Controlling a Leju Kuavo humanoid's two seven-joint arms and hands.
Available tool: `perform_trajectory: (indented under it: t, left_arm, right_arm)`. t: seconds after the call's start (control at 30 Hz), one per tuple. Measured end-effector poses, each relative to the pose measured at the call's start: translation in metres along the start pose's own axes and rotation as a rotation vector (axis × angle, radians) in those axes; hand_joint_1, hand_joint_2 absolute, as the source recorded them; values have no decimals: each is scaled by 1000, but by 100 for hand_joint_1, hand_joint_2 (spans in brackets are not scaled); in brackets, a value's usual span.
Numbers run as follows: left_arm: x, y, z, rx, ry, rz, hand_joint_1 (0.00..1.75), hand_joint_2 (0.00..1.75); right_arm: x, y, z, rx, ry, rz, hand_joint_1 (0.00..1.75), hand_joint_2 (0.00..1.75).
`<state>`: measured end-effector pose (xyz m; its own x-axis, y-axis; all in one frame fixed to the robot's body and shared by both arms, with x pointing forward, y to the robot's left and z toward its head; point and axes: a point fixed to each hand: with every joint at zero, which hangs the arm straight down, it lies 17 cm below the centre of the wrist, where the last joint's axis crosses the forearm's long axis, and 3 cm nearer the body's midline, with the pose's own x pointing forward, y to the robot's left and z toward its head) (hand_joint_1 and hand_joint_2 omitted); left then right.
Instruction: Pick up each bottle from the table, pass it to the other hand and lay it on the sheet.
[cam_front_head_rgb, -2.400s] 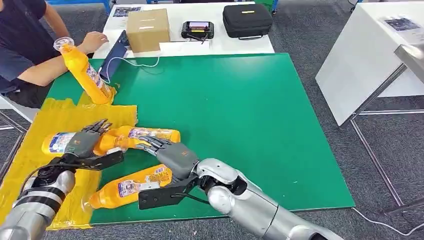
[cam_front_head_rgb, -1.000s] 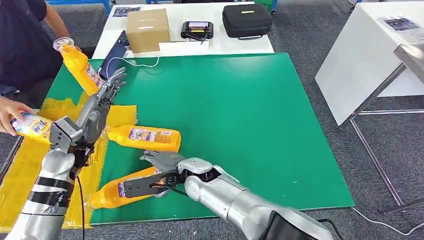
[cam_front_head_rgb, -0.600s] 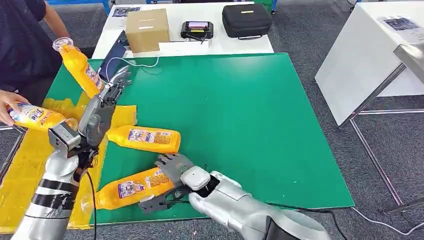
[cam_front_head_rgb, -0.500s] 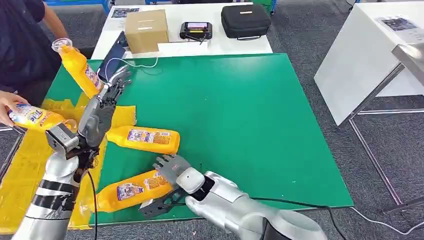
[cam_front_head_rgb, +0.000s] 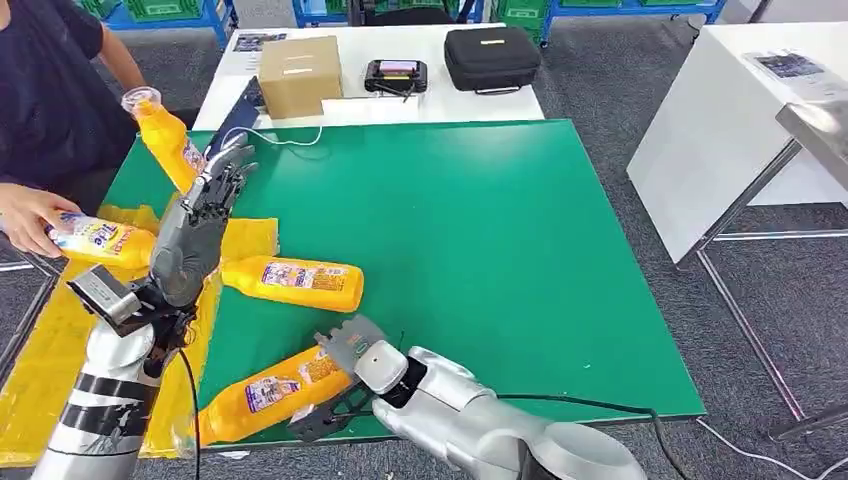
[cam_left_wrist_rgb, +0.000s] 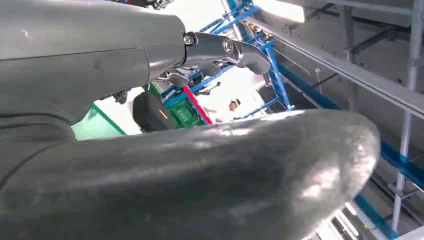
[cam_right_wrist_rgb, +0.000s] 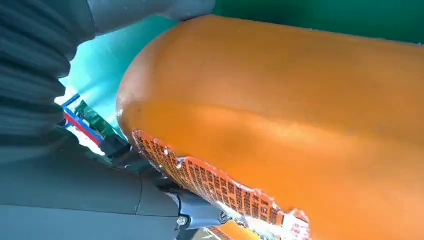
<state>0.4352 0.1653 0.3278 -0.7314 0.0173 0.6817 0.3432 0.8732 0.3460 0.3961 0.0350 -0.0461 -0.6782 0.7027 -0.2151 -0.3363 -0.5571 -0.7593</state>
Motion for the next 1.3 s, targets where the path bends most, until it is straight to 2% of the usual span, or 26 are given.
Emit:
perform_trajectory:
  t: [0.37, 0.5, 0.6, 0.67, 0.73, 0.83, 1.0, 1.2, 1.3]
  left_arm:
    - [3, 4, -1, 8, -7, -7, 0, 0]
    - [4, 18, 2, 45, -6, -26, 0, 0]
    - [10, 30, 14, 92, -13, -42, 0, 0]
    - [17, 39, 24, 125, -25, -58, 0, 0]
    - [27, 47, 31, 146, -42, -75, 0, 0]
    - [38, 56, 40, 166, -56, -97, 0, 0]
    - [47, 58, 42, 170, -71, -112, 0, 0]
    - [46, 57, 45, 174, -63, -112, 0, 0]
    - [40, 55, 54, 180, -36, -104, 0, 0]
  right_arm:
    - [-10, 2, -1, 0, 35, 4, 175, 175]
    - [-30, 13, -1, 16, 61, 31, 175, 175]
    - [-70, 33, 0, 9, 99, 34, 175, 175]
    - [-121, 56, 6, -13, 167, 34, 175, 175]
    - [-184, 87, 22, -24, 257, 51, 175, 175]
    - [-252, 129, 52, 2, 352, 79, 175, 175]
    - [-291, 163, 81, 26, 421, 70, 175, 175]
    - [-315, 194, 107, 49, 482, 35, 175, 175]
    - [-338, 236, 148, 79, 543, -12, 175, 175]
